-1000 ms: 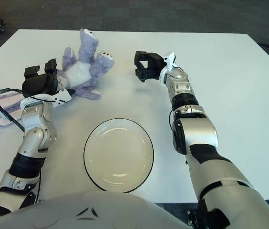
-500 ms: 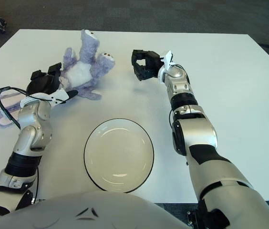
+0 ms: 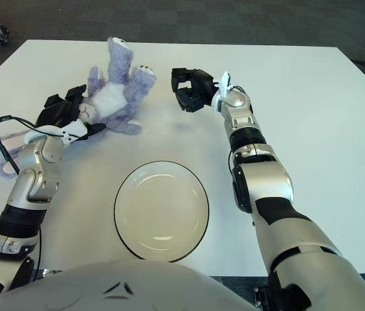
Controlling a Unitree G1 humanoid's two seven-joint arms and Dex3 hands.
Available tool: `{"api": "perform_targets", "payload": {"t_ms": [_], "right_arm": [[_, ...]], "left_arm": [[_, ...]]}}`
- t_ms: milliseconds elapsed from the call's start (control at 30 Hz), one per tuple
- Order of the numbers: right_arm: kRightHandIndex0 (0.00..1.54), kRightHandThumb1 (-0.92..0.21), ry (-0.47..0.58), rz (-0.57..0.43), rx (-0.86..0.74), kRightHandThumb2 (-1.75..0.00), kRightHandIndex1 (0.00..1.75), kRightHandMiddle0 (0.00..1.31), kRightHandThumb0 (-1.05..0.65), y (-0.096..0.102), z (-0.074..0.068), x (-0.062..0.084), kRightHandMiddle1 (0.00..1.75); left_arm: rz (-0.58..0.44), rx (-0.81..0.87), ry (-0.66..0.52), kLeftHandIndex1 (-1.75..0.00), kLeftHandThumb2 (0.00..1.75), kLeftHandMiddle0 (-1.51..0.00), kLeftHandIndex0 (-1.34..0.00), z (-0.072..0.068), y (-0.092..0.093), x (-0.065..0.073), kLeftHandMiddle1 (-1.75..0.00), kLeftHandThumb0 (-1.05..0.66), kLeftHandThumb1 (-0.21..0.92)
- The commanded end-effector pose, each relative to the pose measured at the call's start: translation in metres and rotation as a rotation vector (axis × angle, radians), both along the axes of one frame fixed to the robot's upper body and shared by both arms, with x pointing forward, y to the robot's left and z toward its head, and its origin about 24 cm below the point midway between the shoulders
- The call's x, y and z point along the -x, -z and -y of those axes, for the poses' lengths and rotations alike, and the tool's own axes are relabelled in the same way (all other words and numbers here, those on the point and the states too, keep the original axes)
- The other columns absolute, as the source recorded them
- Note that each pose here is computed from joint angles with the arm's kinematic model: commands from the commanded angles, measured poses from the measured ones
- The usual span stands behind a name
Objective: Put the doll into the plate.
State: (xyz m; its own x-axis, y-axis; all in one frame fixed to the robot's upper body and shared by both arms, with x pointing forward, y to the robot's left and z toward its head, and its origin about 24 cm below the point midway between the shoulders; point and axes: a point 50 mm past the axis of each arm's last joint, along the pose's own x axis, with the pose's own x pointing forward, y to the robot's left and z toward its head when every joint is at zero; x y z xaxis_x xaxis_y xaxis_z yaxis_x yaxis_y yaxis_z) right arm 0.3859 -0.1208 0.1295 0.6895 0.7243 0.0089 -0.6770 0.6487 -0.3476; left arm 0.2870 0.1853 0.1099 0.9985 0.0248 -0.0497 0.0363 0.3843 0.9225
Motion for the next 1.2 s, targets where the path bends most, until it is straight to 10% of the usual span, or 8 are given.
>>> {"api": "perform_targets", "payload": {"t_ms": [0, 67, 233, 533, 1167], "right_arm": [[0.42, -0.49, 0.0, 0.061, 0.047, -1.11, 1.75, 0.33, -0.01, 0.005, 0.002, 0.004, 1.73], [0.35, -0.62, -0.011, 0.081, 0.058, -0.93, 1.75, 0.17, 0.17, 0.006, 0.001, 0.006, 1.61], [0.05, -0.24, -0.043, 0.073, 0.051, -1.18, 1.31, 0.02, -0.17, 0.01, -0.003, 0.007, 1.3], [0.0, -0.19, -0.063, 0.038, 0.045, -1.08, 0.67, 0.0, -0.4, 0.013, -0.005, 0.007, 0.82], [0.0, -0.16, -0.084, 0.027, 0.044, -1.14, 0.27, 0.0, -0.23, 0.016, -0.012, 0.008, 0.4]], "left_arm": [[-0.018, 0.004, 0.022, -0.52, 0.24, 0.0, 0.0, 0.0, 0.003, -0.001, -1.52, -1.04, 0.89], [-0.018, 0.008, 0.032, -0.54, 0.23, 0.0, 0.0, 0.001, 0.003, -0.001, -1.54, -1.04, 0.89], [-0.015, 0.013, 0.053, -0.6, 0.21, 0.0, 0.0, 0.002, 0.002, -0.002, -1.66, -1.05, 0.87], [-0.002, 0.024, 0.064, -0.72, 0.18, 0.0, 0.0, 0.003, 0.001, -0.004, -1.74, -1.03, 0.82], [-0.027, -0.117, 0.036, -0.71, 0.21, 0.0, 0.0, 0.009, 0.001, -0.011, -1.65, -0.97, 0.76]]}}
